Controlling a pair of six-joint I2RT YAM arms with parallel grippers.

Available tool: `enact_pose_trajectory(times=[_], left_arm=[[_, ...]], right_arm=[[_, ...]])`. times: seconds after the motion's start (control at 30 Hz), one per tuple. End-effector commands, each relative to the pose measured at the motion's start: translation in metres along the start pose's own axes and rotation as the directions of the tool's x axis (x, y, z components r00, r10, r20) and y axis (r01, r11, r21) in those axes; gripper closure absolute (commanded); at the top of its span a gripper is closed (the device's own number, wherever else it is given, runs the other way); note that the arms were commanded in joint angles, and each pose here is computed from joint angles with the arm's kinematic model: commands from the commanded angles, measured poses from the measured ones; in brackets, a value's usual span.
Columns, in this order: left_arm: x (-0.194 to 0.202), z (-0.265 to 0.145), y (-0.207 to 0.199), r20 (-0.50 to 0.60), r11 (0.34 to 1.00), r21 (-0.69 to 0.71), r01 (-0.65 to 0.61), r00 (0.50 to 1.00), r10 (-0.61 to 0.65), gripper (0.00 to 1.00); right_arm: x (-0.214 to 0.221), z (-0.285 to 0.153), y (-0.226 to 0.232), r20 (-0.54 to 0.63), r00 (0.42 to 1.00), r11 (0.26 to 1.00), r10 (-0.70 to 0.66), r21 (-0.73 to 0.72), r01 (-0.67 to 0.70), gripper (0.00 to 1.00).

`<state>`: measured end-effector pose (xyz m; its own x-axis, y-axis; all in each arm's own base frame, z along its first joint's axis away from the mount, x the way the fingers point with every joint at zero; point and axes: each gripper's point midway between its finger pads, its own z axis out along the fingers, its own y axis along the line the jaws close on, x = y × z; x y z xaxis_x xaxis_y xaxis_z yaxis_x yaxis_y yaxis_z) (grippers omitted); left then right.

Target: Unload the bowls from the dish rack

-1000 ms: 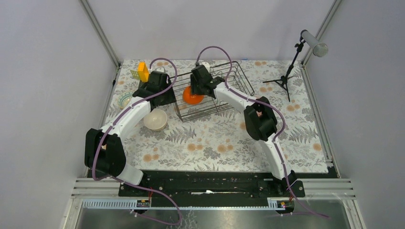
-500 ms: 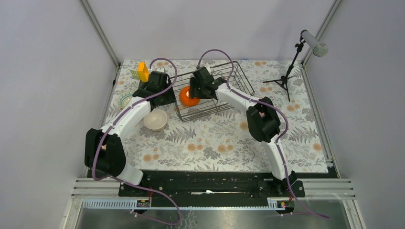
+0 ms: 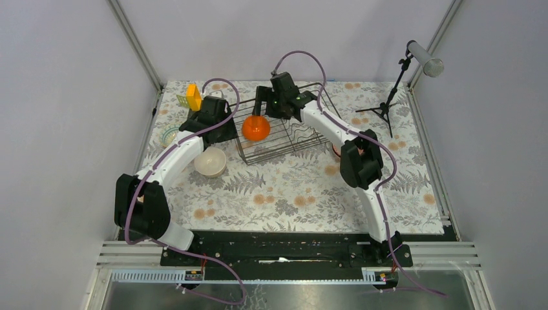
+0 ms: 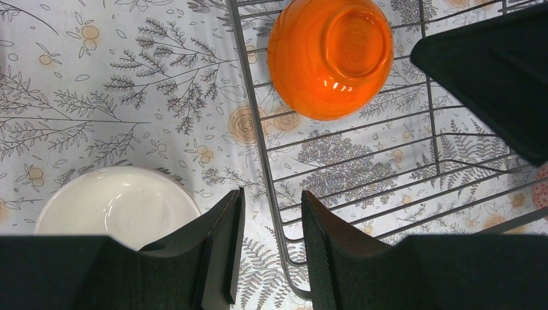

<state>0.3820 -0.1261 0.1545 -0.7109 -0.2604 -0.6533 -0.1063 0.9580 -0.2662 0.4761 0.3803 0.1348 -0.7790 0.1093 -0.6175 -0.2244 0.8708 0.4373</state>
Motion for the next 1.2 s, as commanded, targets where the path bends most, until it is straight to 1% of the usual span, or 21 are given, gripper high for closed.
enact_pose_trajectory(times=[0.0,0.23,0.47,0.67,1.07,1.17], left_arm=[[-0.019,-0.008,-0.005,0.063,1.0,0.027,-0.004,0.998,0.002,0.58],[-0.02,-0.008,-0.005,0.063,1.0,0.029,-0.002,0.998,0.0,0.58],[-0.02,-0.008,-0.004,0.065,1.0,0.027,-0.003,0.998,0.001,0.57],[-0.018,-0.009,-0.003,0.063,1.0,0.026,-0.001,0.998,0.0,0.57],[-0.019,-0.009,-0.004,0.064,1.0,0.026,-0.003,0.998,0.001,0.57],[-0.018,-0.008,-0.003,0.061,1.0,0.026,-0.003,0.998,0.002,0.57]], right_arm=[[-0.009,0.008,-0.004,-0.019,0.998,0.997,0.053,-0.049,-0.054,0.0],[0.0,0.024,-0.007,-0.07,0.988,0.986,0.14,-0.085,-0.146,0.0],[0.012,0.043,-0.022,-0.072,0.96,0.962,0.271,-0.009,-0.272,0.0],[0.028,0.052,-0.031,-0.074,0.935,0.938,0.346,0.036,-0.345,0.0],[0.044,0.063,-0.031,-0.076,0.912,0.915,0.403,0.029,-0.402,0.0],[0.042,0.063,-0.027,-0.063,0.919,0.921,0.39,0.029,-0.389,0.0]])
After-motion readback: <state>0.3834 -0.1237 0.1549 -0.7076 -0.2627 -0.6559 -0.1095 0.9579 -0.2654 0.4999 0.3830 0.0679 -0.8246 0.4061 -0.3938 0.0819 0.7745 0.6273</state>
